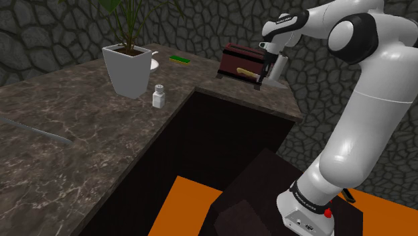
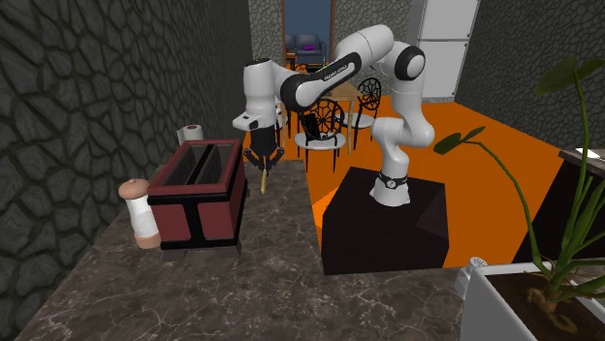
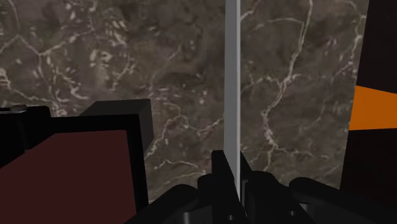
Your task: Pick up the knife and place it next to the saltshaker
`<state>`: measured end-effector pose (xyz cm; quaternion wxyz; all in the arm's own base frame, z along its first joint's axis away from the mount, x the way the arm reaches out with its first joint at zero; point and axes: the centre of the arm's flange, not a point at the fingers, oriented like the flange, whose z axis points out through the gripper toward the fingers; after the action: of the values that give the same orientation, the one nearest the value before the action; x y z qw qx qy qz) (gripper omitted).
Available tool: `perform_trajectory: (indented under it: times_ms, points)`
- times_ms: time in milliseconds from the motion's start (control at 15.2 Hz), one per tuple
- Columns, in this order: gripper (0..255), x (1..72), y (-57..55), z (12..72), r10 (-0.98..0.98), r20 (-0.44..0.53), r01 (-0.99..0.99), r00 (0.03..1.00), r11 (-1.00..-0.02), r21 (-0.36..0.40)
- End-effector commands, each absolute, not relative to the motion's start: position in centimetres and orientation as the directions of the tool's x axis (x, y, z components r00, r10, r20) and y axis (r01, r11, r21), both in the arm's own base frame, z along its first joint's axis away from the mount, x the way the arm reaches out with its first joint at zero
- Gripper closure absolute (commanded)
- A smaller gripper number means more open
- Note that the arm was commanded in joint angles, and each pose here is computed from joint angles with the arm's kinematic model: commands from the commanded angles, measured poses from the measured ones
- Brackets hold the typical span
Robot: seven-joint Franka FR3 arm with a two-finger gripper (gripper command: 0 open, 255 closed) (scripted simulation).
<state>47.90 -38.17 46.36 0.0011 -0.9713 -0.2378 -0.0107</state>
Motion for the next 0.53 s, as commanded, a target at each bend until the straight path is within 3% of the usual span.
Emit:
perform_trajectory:
  times_ms: [0,462]
  points:
    - [255,47.9,-38.1,47.4,0.462,0.021,0.462,0.887,-0.887,0.003]
    - [255,47.9,-38.1,51.1,0.462,0.021,0.462,0.887,-0.887,0.003]
